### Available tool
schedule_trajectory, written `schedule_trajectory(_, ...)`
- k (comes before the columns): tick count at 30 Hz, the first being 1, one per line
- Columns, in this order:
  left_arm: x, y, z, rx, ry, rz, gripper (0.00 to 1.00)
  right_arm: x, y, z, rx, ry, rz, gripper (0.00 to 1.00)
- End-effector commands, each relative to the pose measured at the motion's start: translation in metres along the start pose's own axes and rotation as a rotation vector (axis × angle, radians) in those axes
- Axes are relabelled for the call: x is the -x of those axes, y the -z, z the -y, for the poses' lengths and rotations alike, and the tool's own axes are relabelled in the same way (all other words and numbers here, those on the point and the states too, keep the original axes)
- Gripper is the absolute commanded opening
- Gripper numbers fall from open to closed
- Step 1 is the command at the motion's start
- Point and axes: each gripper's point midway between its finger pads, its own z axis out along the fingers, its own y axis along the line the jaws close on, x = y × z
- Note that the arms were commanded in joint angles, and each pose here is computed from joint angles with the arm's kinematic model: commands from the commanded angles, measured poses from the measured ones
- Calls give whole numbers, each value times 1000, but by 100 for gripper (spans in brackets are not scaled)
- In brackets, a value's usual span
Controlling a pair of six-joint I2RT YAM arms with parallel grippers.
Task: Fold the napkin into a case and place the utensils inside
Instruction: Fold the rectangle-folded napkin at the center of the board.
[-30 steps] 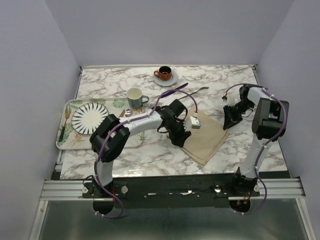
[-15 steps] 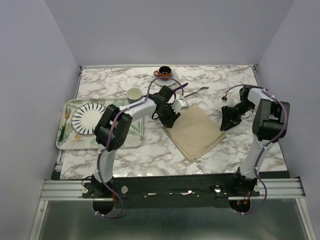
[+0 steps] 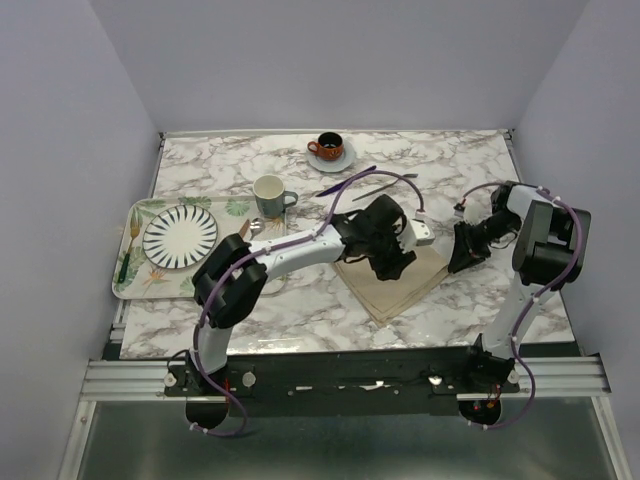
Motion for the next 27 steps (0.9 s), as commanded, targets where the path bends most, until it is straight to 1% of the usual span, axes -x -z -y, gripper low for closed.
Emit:
schedule_trajectory(1, 27, -20, 6, 74, 49, 55, 57, -1, -14, 6, 17, -29, 2, 28)
schedule_trajectory(7, 17, -48, 25, 98, 28, 12, 59, -3, -23, 19, -20, -58, -4, 23)
schedule_trajectory(8, 15, -52, 25, 108, 25, 12, 60, -4, -24, 22, -32, -64, -8, 21)
schedule_trajectory(11, 9, -61, 28, 114, 23, -6, 60, -4, -25, 25, -44, -78, -6, 18)
schedule_trajectory(18, 7, -72, 30, 136, 3, -22, 59, -8, -30, 27, -53, -98, -10, 15)
schedule_trajectory(22, 1, -78, 34, 142, -9, -46, 58, -9, -32, 28, -50, -108, -7, 14)
schedule_trajectory(23, 0, -80, 35, 143, -12, -51, 57, -9, -32, 27, -49, -113, -6, 11)
schedule_trajectory(27, -2, -85, 40, 140, -22, -63, 55, -10, -32, 27, -52, -118, -6, 10)
